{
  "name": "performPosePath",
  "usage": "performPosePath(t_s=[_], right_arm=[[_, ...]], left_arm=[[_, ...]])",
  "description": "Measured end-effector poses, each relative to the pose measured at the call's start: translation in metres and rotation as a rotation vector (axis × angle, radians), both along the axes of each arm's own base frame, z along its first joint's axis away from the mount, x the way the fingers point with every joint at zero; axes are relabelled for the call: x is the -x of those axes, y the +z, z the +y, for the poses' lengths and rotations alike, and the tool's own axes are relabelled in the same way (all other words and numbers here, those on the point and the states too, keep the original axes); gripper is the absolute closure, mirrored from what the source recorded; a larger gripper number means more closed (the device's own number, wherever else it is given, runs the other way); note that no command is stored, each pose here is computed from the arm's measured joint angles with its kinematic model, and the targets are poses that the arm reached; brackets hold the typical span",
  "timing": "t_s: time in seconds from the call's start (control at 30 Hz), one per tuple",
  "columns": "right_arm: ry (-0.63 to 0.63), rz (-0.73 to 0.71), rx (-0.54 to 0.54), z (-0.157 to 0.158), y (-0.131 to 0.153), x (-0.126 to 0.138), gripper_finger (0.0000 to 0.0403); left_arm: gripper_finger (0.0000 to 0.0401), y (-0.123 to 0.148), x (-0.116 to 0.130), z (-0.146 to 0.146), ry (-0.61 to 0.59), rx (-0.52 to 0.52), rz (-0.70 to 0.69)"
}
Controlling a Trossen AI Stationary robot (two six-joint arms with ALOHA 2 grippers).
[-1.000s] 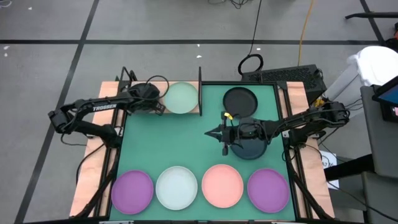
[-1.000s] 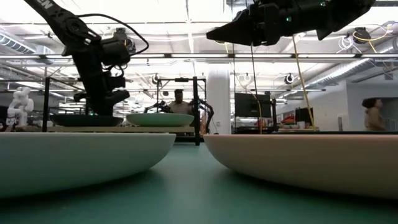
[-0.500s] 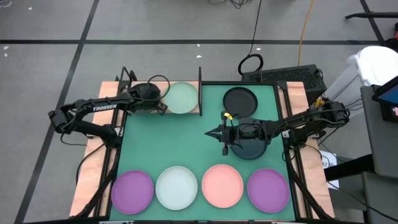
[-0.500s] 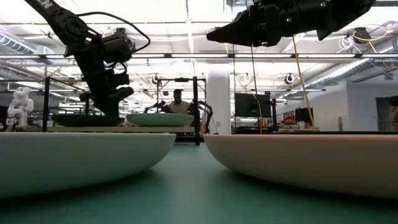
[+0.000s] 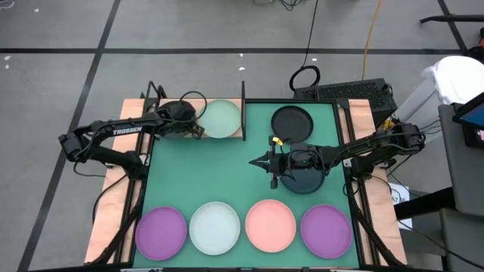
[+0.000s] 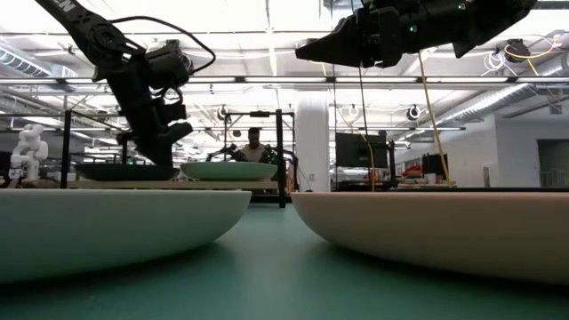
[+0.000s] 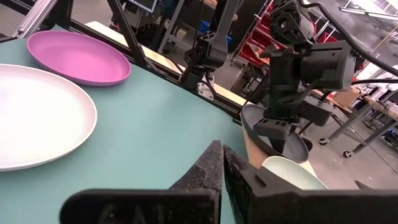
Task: Place and stack plates onto a shelf
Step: Adjust the black plate on the shelf, then stack the gray plate on top of the the black plate on the shelf
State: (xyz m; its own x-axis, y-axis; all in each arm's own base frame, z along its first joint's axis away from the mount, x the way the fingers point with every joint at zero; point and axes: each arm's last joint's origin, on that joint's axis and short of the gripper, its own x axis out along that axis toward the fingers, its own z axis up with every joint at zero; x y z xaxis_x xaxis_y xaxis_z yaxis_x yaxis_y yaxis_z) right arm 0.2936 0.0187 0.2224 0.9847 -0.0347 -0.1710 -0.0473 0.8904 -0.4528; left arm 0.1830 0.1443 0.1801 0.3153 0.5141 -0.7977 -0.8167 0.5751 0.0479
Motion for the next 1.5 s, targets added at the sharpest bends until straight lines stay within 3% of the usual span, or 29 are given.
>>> performPosePath(t_s=[0.5, 0.87, 1.17, 1.5], right_arm=[[0.000, 0.011, 0.000, 0.000, -0.001, 0.000, 0.0403], [-0.005, 0.029, -0.024, 0.000, -0.003, 0.001, 0.0403], [-0.091, 0.100, -0.044, -0.002, -0.010, 0.003, 0.0403], [-0.157, 0.170, -0.088, -0.003, -0.017, 0.005, 0.0403]], left_arm=[[0.0387, 0.005, -0.002, 0.001, -0.055, -0.053, -0.001], [0.0387, 0.040, 0.016, -0.033, -0.069, -0.197, 0.025], [0.0387, 0.064, 0.021, -0.092, -0.325, -0.205, -0.114], [0.0387, 0.065, 0.013, -0.159, -0.660, -0.141, -0.198]])
